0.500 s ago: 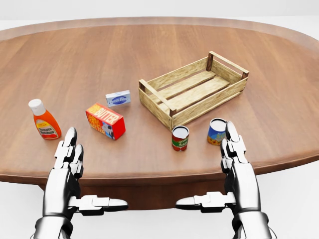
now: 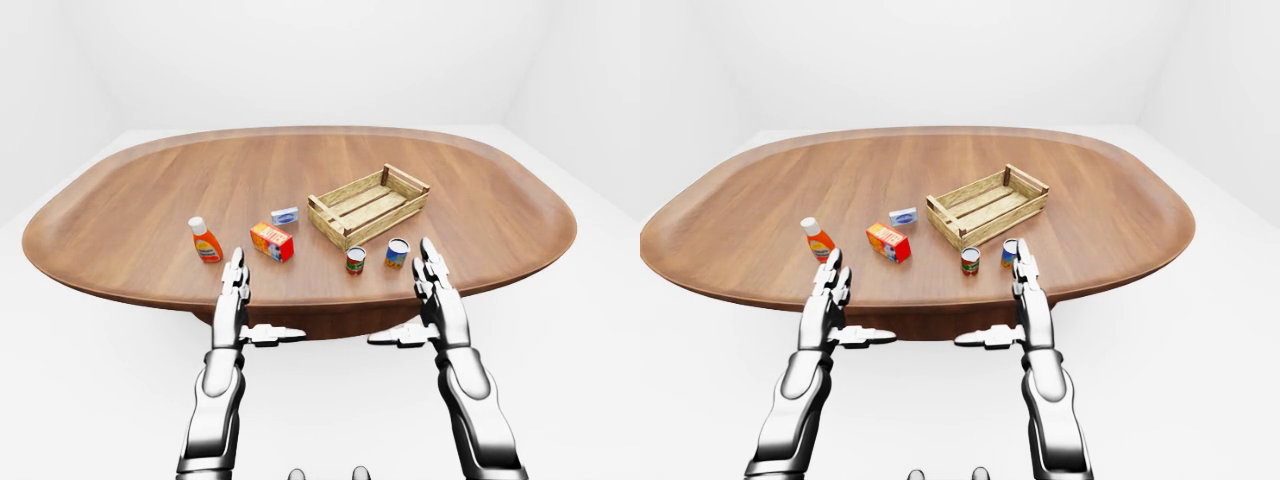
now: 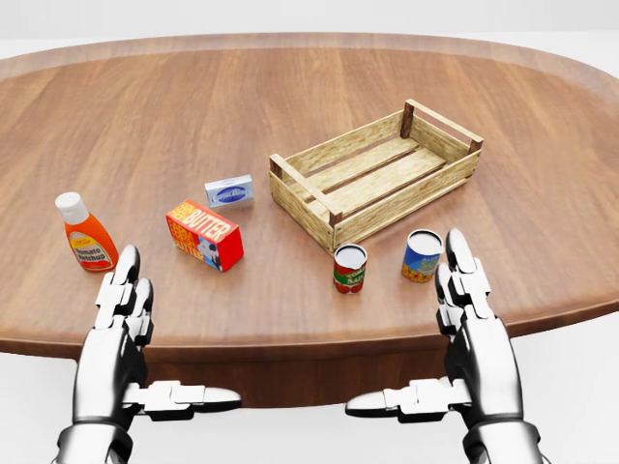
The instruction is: Pick up the tomato sauce, and put it in the wooden tray.
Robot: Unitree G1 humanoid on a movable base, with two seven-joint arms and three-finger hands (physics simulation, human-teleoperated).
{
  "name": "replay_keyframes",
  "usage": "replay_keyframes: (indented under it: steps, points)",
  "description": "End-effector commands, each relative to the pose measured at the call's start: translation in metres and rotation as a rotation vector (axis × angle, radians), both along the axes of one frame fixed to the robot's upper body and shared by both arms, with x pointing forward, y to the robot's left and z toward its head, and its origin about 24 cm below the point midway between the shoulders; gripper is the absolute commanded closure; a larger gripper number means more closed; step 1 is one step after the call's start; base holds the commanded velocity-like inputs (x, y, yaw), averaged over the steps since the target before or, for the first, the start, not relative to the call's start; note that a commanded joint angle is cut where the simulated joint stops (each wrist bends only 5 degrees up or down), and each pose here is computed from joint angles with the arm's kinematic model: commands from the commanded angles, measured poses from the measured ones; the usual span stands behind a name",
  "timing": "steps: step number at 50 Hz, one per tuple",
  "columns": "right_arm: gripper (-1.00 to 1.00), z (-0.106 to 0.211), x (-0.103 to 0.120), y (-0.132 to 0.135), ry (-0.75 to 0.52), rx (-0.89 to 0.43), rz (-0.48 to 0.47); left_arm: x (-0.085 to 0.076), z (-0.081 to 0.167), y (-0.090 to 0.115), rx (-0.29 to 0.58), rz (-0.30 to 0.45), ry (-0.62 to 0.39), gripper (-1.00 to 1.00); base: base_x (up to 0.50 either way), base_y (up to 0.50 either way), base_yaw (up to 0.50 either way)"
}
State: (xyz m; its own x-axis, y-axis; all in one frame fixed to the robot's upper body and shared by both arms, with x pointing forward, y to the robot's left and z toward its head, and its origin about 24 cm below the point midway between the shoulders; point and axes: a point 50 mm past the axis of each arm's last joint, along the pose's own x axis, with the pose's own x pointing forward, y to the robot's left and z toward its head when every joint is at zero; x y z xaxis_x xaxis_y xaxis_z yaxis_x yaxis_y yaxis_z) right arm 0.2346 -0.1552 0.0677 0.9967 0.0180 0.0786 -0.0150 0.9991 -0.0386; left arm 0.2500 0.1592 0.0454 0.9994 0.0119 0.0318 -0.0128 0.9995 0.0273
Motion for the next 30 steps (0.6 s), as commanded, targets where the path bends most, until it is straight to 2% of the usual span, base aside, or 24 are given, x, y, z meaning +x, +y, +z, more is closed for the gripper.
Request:
replay_keyframes:
  steps: [1,4,8,11,13,16,30]
  points:
    - [-1.00,0.012,-0.008,0.001,-0.033,-0.014,0.002,-0.004,0.005,0.002,-0.001,0.002,-0.013,-1.00,0.00,0.00,0.00]
    - [-1.00,0.028,-0.017,0.000,-0.100,-0.020,-0.003,-0.015,0.021,0.008,-0.014,0.022,-0.063,-1.00,0.00,0.00,0.00]
    - [-1.00,0.065,-0.042,0.003,-0.258,-0.069,-0.021,-0.050,0.062,0.024,-0.042,0.065,-0.199,-1.00,0.00,0.00,0.00]
    - [-1.00,0.078,-0.053,0.003,-0.310,-0.086,-0.038,-0.069,0.081,0.030,-0.058,0.068,-0.278,-1.00,0.00,0.00,0.00]
    - [-1.00,0.085,-0.060,0.005,-0.341,-0.080,-0.017,-0.076,0.088,0.033,-0.063,0.079,-0.311,-1.00,0.00,0.00,0.00]
    - [-1.00,0.096,-0.070,0.004,-0.386,-0.075,-0.037,-0.087,0.097,0.037,-0.067,0.084,-0.350,-1.00,0.00,0.00,0.00]
    - [-1.00,0.100,-0.075,0.003,-0.404,-0.059,-0.040,-0.083,0.098,0.037,-0.068,0.089,-0.360,-1.00,0.00,0.00,0.00]
